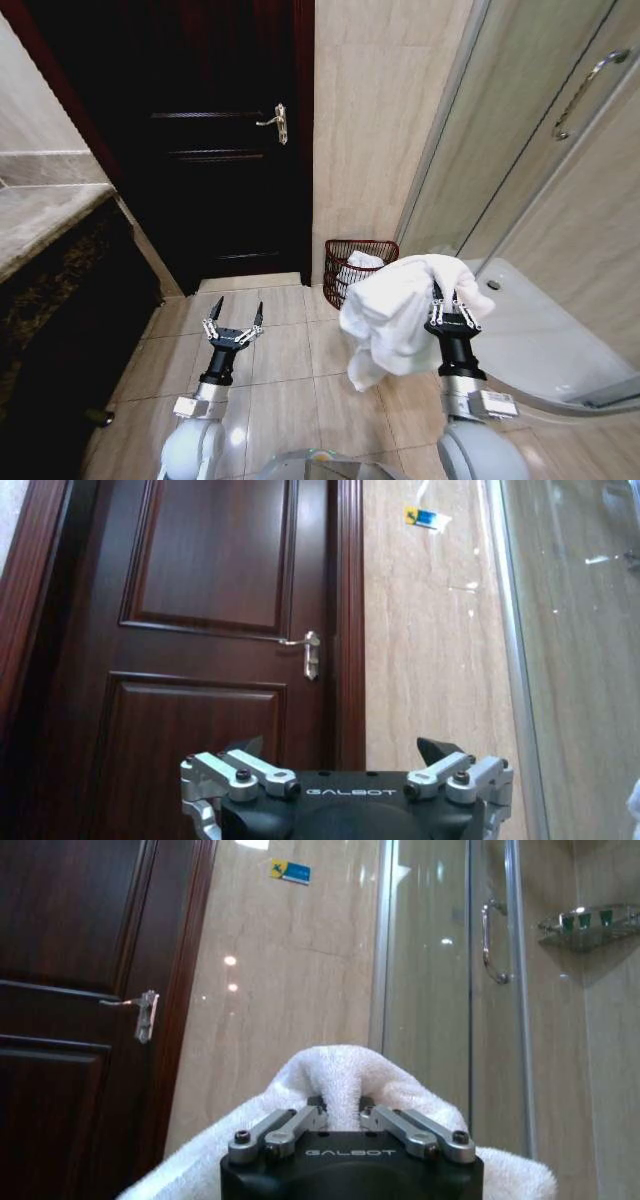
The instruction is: Discard the used towel into the hamper.
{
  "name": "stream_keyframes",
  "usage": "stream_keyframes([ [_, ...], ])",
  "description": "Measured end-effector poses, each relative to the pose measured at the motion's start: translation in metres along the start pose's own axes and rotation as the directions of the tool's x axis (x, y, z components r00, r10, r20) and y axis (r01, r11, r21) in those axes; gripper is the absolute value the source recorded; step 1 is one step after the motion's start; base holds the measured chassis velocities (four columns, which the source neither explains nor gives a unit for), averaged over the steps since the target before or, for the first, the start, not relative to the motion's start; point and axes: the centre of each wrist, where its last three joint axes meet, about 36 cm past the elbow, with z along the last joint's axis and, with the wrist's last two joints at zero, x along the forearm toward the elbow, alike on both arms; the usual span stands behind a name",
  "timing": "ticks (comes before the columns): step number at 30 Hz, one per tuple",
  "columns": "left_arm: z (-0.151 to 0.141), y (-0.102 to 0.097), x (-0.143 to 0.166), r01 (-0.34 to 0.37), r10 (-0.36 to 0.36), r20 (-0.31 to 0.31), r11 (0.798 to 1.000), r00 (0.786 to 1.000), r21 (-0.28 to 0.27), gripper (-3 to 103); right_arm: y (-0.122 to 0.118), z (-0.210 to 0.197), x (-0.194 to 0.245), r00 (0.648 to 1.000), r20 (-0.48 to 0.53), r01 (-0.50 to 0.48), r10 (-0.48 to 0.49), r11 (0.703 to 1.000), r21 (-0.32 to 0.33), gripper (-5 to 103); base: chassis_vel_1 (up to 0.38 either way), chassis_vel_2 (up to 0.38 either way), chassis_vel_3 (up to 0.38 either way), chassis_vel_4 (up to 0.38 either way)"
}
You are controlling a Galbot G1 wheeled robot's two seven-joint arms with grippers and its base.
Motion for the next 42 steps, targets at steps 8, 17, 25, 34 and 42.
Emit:
stream_keyframes([
  [8,0.000,-0.001,0.000,-0.001,0.001,0.001,1.000,1.000,-0.001,100,-0.001,0.000,-0.001,1.000,0.001,0.002,-0.002,1.000,-0.002,12,-0.016,0.024,0.022,-0.020],
  [17,-0.001,-0.001,0.001,0.001,-0.001,0.009,1.000,1.000,-0.003,100,-0.001,-0.001,0.002,1.000,-0.001,-0.003,0.003,1.000,-0.004,12,-0.160,0.162,0.151,-0.160],
  [25,-0.004,-0.003,0.003,-0.009,0.009,-0.017,1.000,1.000,-0.018,100,-0.001,-0.001,0.005,1.000,0.000,-0.002,0.002,1.000,-0.006,12,-0.141,0.153,0.130,-0.125],
  [34,-0.005,-0.002,0.003,-0.005,0.005,-0.015,1.000,1.000,-0.022,100,0.000,-0.003,-0.004,1.000,0.024,0.002,-0.002,1.000,-0.010,12,0.023,-0.025,-0.018,0.010],
  [42,-0.006,-0.003,0.002,-0.004,0.003,-0.027,1.000,1.000,-0.023,100,-0.002,-0.004,-0.022,1.000,0.029,0.014,-0.013,1.000,-0.017,12,0.000,0.000,0.000,0.000],
])
